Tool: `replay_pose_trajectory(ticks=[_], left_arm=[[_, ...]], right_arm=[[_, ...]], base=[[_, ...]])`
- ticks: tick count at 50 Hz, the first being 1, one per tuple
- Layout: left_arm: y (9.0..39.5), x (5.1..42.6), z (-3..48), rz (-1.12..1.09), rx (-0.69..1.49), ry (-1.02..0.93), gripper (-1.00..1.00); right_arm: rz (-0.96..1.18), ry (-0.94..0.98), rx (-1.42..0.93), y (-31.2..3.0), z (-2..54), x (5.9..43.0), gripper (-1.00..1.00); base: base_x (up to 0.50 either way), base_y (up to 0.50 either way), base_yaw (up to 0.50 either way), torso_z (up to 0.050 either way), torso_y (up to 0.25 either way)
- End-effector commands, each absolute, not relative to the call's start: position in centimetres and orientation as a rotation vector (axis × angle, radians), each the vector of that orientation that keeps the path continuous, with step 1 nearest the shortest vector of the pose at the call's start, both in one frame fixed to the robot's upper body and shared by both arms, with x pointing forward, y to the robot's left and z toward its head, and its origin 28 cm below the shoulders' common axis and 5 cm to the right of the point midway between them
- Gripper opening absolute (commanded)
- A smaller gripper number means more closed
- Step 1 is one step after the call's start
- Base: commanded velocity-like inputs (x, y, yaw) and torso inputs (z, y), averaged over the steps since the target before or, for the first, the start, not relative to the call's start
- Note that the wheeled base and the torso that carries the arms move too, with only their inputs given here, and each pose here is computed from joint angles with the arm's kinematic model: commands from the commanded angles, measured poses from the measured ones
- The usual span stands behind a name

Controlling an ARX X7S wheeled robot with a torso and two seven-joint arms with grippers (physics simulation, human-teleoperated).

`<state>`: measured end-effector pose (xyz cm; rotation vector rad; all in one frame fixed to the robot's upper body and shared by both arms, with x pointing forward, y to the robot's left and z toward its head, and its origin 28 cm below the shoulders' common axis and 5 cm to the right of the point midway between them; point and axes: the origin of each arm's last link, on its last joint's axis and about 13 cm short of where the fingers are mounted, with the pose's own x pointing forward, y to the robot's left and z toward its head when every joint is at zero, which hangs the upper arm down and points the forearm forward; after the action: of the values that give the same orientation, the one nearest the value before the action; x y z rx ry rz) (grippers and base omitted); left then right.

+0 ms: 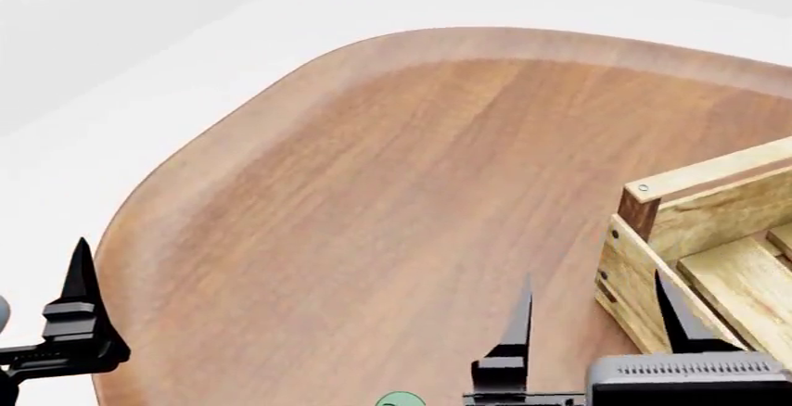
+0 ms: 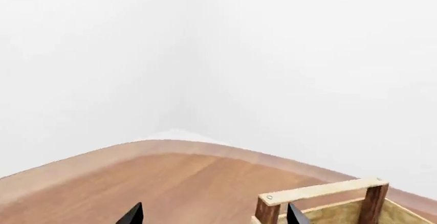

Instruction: Pick up the salad dressing and put it in the tray.

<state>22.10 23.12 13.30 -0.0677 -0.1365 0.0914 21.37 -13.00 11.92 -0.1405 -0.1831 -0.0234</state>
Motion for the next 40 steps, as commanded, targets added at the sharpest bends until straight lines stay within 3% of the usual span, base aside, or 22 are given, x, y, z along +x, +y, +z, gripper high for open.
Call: replay_pose_trajectory(ticks=[1,16,40], left_arm=[[23.2,22.1,13.2,0.097,-0.072,-0.135,1.0],[23.0,22.0,13.2,0.092,-0.068,-0.135,1.0],[23.0,22.1,13.3,0.086,-0.061,-0.139,1.0]], right_arm=[[0.167,0.025,-0.325,-14.4,10.0,20.4,1.0],[0.336,0.104,-0.54,-15.8,8.2,18.1,1.0],[0.57,0.122,-0.403,-15.2,7.6,17.1,1.0]], base=[[0.0,0.0,0.0,0.0,0.0],[0.0,0.0,0.0,0.0,0.0],[0.0,0.0,0.0,0.0,0.0]])
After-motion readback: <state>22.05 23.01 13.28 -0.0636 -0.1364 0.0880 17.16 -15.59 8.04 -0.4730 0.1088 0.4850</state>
